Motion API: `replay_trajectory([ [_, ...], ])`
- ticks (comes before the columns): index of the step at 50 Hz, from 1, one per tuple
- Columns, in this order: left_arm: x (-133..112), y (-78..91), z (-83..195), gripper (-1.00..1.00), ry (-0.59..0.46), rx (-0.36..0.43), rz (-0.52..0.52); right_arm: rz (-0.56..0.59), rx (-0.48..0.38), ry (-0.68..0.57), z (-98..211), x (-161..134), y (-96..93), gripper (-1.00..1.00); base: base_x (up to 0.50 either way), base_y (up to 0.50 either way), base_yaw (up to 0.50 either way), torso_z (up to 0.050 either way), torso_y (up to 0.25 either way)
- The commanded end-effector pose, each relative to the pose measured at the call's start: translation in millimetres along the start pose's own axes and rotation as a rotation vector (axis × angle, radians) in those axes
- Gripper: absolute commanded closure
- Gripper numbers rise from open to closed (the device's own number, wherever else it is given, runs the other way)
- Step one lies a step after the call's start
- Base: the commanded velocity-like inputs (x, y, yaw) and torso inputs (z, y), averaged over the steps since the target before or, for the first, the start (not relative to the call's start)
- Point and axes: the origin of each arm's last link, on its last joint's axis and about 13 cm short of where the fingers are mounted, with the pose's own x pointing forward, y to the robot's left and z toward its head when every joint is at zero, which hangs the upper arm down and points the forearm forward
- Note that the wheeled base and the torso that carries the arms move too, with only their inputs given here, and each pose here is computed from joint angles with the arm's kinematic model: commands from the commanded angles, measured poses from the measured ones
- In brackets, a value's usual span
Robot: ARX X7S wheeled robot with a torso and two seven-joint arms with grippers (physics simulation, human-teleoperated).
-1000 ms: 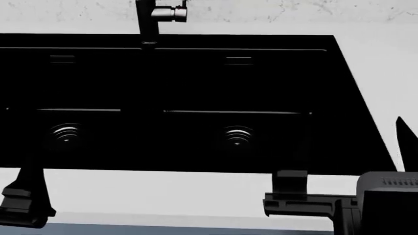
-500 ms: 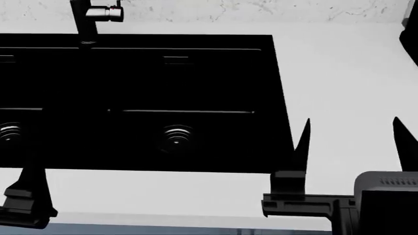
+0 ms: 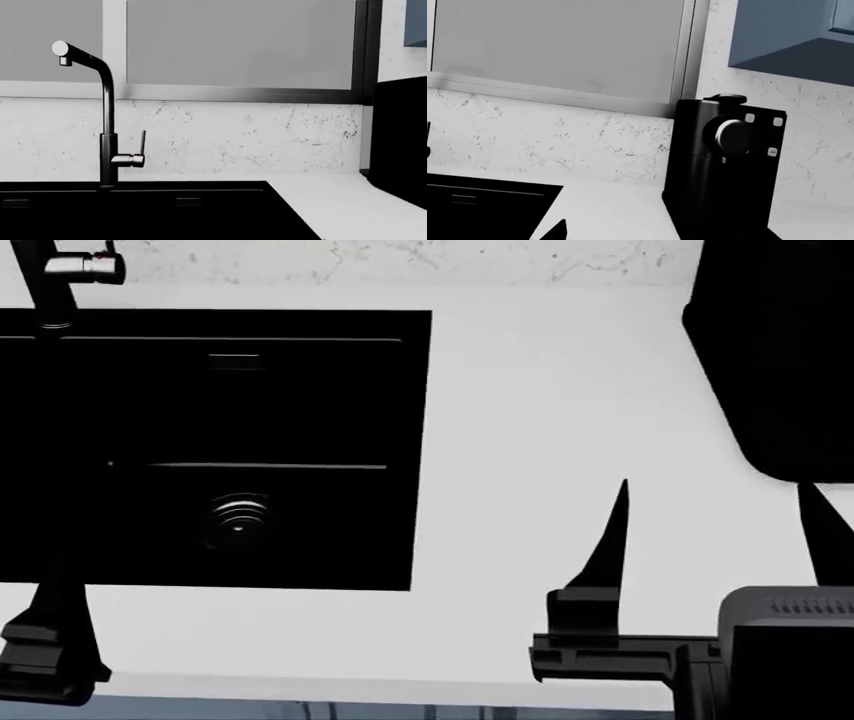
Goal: Place the eggs and milk next to the bowl.
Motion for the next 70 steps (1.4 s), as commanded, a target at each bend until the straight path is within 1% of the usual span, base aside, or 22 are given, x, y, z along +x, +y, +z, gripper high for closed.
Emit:
replay_trajectory([
  [1,1.2,-0.7,0.7,-1.00,-0.001,0.003,-0.001,0.000,0.001,0.000,0.0,-1.1,-1.1,-1.00,0.00,-0.50,0.00,0.000,0.000],
  [56,0.5,-2.6,-0.1,-1.00,0.000,0.009,-0.008,0.010,0.000,0.009,0.1,-2.3,-1.2,-1.00,0.00,-0.50,0.00,0.000,0.000],
  [70,-0.6,0.2,-2.0,-1.00,0.002,0.011,0.002,0.029,0.002,0.019,-1.8,-1.9,0.9,-1.00,0.00,-0.50,0.00,0.000,0.000],
])
